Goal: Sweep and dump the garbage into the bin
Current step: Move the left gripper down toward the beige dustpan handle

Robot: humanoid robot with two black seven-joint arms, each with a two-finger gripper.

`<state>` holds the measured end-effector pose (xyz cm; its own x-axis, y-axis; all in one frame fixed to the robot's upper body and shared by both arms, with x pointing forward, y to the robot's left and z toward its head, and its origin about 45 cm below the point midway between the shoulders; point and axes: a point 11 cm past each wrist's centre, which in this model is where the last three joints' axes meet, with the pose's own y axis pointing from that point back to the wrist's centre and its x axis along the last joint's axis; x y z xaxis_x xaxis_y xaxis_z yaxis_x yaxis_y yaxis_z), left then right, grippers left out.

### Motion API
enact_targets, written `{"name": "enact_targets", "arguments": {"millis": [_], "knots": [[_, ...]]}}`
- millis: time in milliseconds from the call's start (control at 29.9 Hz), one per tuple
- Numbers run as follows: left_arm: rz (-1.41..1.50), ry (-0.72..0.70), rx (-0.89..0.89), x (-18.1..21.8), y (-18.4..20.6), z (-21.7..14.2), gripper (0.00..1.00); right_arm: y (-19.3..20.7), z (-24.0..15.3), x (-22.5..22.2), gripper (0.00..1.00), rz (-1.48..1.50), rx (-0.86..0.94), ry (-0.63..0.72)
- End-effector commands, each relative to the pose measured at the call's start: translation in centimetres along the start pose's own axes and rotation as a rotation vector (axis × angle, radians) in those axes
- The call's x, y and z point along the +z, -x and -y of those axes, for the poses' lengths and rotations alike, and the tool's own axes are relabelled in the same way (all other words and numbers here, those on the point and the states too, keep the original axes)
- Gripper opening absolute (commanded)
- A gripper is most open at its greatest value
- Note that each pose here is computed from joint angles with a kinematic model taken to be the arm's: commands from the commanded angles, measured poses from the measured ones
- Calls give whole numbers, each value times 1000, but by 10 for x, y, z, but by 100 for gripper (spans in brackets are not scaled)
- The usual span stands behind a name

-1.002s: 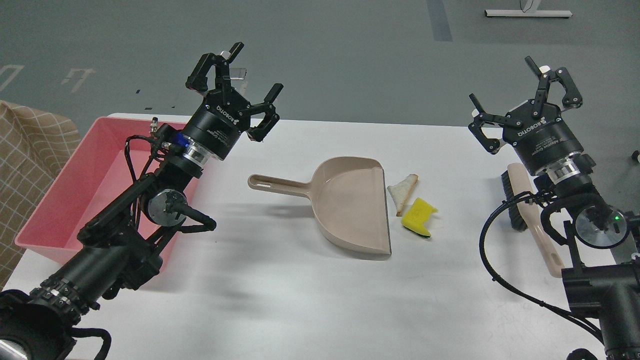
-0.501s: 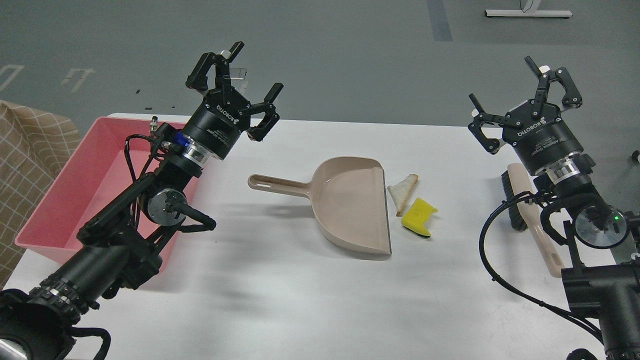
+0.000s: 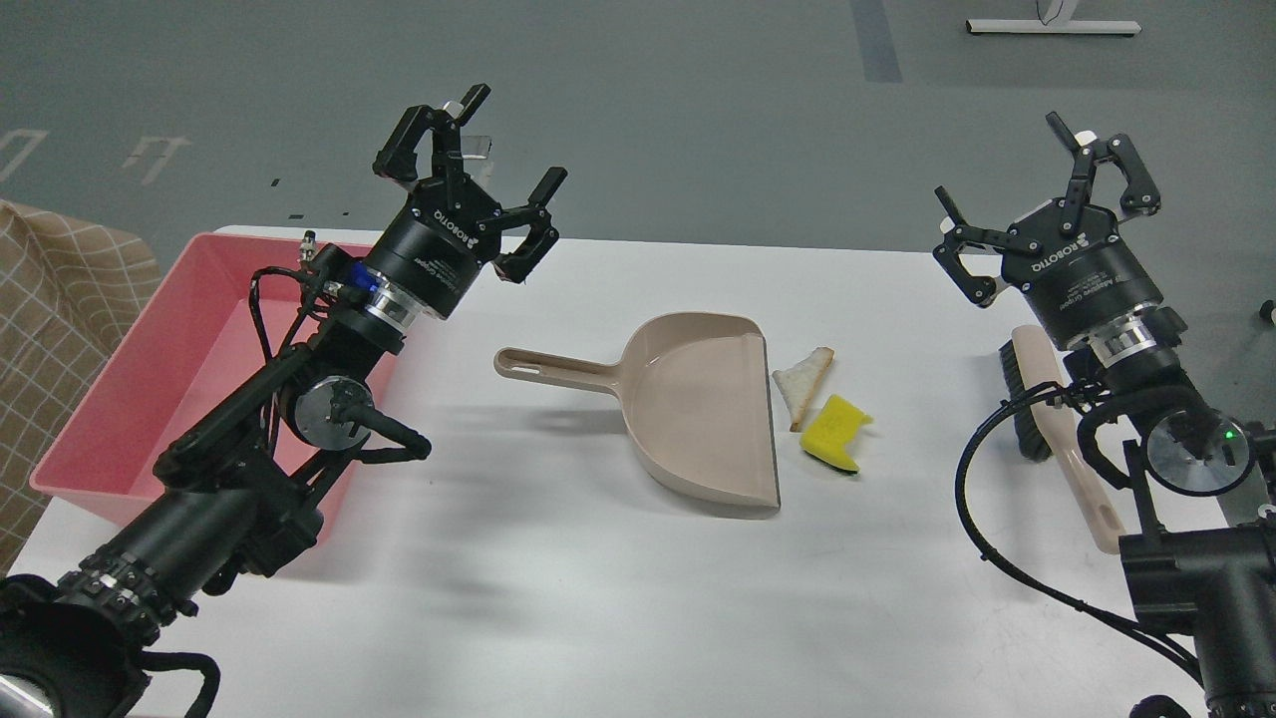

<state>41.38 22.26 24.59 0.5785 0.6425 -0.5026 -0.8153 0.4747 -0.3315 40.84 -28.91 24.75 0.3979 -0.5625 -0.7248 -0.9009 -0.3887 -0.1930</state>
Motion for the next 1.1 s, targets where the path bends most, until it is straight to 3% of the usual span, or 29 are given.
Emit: {"name": "enact_targets", "arguments": {"millis": [0,368,601,1069], "knots": [[13,-8,-11,0,2,2,98,0,0,0,100,-1,-1,-1],[240,-55,38,6,4,5,97,0,-1,-1,100,-4,1,3],[468,-52,43,20,32,7,97,-1,-1,-2,100,-7,4,3],[630,-127,59,20,51,-25,98,-3,-3,-4,100,-17,8,7]]}}
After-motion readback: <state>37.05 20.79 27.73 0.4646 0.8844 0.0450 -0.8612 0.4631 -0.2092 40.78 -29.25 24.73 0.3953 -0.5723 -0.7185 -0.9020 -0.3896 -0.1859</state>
